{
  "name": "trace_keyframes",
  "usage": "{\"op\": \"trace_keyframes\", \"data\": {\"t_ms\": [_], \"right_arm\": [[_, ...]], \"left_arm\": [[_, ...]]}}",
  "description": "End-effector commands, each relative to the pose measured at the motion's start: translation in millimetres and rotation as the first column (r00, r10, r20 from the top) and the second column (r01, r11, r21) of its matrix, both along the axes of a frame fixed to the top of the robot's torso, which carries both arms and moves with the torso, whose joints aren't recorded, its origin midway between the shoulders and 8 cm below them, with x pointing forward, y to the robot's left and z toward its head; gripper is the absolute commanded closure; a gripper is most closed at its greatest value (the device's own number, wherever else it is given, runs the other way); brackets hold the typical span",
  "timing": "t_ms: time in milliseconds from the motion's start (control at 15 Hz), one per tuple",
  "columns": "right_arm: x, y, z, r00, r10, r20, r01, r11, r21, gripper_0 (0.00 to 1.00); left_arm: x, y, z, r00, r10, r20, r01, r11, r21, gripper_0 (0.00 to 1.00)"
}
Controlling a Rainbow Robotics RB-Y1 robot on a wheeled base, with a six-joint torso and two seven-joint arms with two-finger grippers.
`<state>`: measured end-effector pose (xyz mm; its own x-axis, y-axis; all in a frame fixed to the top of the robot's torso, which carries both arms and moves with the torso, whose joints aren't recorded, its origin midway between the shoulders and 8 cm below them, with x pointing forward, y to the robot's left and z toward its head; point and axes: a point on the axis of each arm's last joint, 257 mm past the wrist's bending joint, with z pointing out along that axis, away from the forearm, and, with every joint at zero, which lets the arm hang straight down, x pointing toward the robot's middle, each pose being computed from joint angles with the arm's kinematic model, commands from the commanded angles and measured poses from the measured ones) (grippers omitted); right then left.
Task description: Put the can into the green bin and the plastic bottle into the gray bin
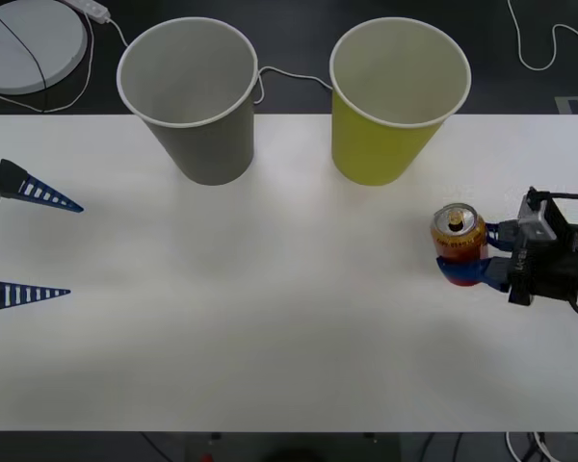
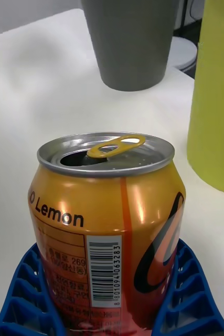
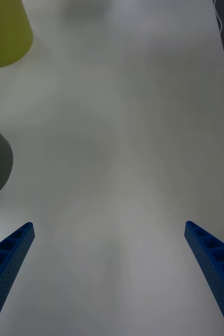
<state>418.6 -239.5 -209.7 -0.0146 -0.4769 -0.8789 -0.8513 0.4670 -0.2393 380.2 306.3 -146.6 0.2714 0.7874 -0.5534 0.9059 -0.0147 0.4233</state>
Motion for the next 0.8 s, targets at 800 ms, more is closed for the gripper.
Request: {"op": "trace_keyframes", "data": {"t_ms": [800], "right_arm": [[-18.9,-64.7,128.8,0.89,-0.275,-0.363,0.222,0.958,-0.179,1.0]], "left_arm": [[0.0,0.0,0.0,1.0,0.0,0.0,0.0,1.0,0.0,0.0]]}}
